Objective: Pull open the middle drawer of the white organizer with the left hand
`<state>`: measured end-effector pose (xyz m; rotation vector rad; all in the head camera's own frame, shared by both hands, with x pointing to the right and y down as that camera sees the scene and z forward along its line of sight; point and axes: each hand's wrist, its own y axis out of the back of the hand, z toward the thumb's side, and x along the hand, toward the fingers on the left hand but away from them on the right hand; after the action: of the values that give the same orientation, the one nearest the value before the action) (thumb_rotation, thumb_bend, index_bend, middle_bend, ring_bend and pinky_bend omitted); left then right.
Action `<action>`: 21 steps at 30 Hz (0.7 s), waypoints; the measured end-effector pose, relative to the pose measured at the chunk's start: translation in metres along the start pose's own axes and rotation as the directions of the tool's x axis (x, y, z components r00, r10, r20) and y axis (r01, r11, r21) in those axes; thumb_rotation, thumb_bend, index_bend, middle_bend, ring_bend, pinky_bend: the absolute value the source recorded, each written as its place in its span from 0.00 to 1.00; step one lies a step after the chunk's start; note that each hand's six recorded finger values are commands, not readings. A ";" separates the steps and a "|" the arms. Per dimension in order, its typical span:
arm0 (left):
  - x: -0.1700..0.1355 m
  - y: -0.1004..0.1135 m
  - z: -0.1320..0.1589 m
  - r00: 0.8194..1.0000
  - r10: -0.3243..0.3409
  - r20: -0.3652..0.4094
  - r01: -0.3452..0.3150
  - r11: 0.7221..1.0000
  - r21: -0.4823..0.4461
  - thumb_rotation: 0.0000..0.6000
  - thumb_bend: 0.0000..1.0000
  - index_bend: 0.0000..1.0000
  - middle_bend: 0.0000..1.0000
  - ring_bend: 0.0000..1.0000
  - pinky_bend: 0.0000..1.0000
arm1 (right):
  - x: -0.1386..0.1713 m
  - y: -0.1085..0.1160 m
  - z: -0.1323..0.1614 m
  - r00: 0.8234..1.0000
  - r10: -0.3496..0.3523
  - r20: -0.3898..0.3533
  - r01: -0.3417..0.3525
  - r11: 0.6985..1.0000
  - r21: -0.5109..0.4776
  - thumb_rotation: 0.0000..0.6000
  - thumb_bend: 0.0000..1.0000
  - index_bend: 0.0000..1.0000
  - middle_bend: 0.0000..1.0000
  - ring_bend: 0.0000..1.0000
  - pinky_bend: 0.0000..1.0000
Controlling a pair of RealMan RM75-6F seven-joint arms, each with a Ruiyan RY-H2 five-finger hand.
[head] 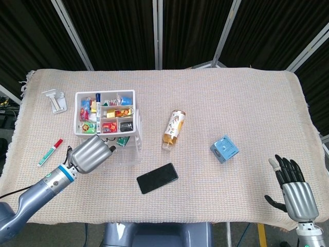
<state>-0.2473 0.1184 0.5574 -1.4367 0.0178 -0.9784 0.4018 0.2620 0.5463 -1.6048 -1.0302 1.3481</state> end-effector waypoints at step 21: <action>0.016 -0.017 0.000 0.997 -0.060 -0.037 0.061 0.998 0.013 1.00 0.00 0.54 0.98 0.93 0.79 | 0.000 0.001 -0.001 1.000 0.000 0.001 0.000 1.000 -0.006 1.00 0.00 0.00 0.00 0.00 0.00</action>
<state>-0.2465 0.1125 0.5798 -1.4131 -0.0057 -1.0528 0.4027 0.2616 0.5456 -1.6085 -1.0354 1.3466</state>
